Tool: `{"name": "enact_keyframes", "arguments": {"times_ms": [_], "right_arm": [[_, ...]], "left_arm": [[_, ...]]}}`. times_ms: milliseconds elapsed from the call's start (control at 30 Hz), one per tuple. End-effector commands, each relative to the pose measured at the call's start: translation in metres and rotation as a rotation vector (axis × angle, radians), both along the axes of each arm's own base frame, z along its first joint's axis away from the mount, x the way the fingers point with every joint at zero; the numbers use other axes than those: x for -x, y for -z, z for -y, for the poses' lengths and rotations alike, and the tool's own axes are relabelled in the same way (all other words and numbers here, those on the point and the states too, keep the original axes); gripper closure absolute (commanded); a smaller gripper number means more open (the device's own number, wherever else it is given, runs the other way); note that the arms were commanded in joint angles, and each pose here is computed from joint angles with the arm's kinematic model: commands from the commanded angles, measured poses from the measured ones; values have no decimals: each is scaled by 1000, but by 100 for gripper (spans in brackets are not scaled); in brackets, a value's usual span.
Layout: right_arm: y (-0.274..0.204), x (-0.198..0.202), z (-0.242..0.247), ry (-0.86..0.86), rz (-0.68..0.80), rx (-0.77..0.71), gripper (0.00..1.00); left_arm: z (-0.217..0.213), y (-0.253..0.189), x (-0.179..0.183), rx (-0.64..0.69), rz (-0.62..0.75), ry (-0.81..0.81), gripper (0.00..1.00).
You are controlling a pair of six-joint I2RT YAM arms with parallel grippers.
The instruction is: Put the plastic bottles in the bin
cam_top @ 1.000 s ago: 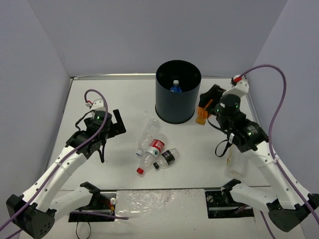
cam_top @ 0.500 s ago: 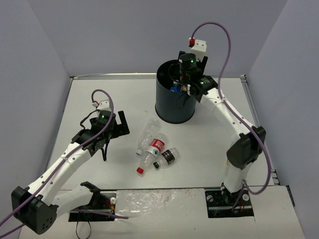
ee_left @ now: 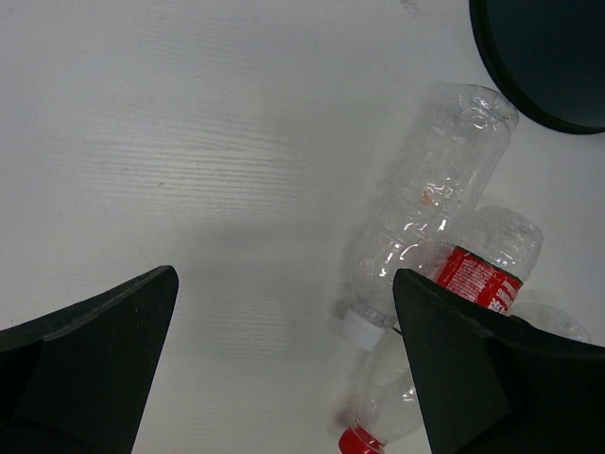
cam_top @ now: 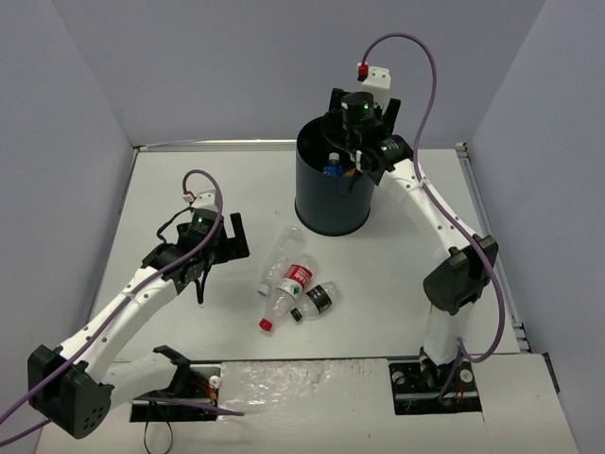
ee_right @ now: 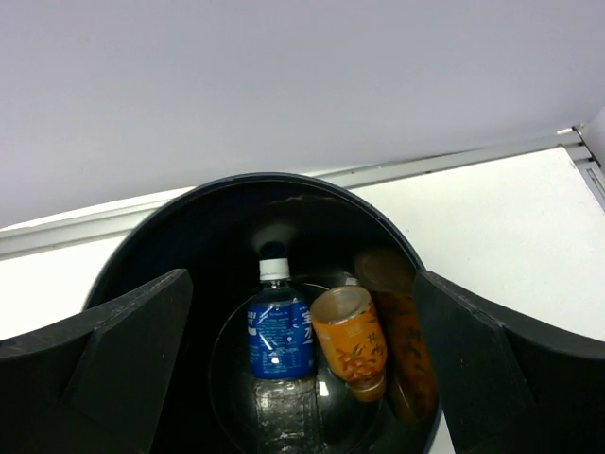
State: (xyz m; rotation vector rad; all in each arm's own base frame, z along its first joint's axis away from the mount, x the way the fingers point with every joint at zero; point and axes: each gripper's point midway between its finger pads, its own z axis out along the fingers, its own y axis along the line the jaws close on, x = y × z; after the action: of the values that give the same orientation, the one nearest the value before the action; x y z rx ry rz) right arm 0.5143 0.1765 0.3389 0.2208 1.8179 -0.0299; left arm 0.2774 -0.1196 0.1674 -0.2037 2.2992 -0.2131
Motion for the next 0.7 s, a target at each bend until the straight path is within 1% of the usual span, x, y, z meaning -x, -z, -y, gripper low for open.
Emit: {"name": "enact_keyframes", "arguments": {"times_ms": [0, 67, 133, 233, 267, 300, 367, 400, 467, 500, 533, 567, 600, 633, 667], "right_arm": [[-97, 46, 28, 5, 195, -94, 0], [-105, 73, 44, 23, 212, -119, 0], [-104, 111, 70, 67, 225, -148, 0], [-91, 172, 111, 146, 262, -224, 0], [-83, 189, 124, 176, 273, -251, 0], [-62, 202, 134, 201, 258, -261, 0], [-7, 220, 143, 228, 180, -257, 0], [8, 228, 146, 233, 148, -253, 0], [29, 240, 149, 232, 119, -269, 0], [35, 246, 151, 241, 120, -311, 0], [56, 250, 150, 239, 76, -299, 0], [64, 252, 146, 219, 56, -313, 0], [71, 254, 144, 211, 44, -330, 0], [81, 254, 141, 198, 17, -322, 0], [87, 254, 136, 178, -5, -322, 0]], "left_arm": [[24, -22, -15, 75, 82, 104, 3], [30, -21, -15, 84, 81, 136, 3], [42, -20, -17, 104, 77, 196, 3], [67, -10, -22, 142, 53, 300, 3], [76, -5, -25, 152, 44, 330, 3], [83, 0, -28, 153, 32, 353, 3], [100, 10, -36, 123, -6, 397, 3], [109, 16, -34, 99, -26, 422, 3], [118, 23, -40, 48, -38, 444, 3], [124, 37, -43, 25, -72, 449, 3], [133, 34, -48, 20, -67, 461, 3], [135, 38, -51, 8, -79, 462, 3], [136, 54, -52, -17, -130, 458, 3], [141, 50, -60, -18, -122, 454, 3], [139, 62, -63, -49, -152, 437, 3]]}}
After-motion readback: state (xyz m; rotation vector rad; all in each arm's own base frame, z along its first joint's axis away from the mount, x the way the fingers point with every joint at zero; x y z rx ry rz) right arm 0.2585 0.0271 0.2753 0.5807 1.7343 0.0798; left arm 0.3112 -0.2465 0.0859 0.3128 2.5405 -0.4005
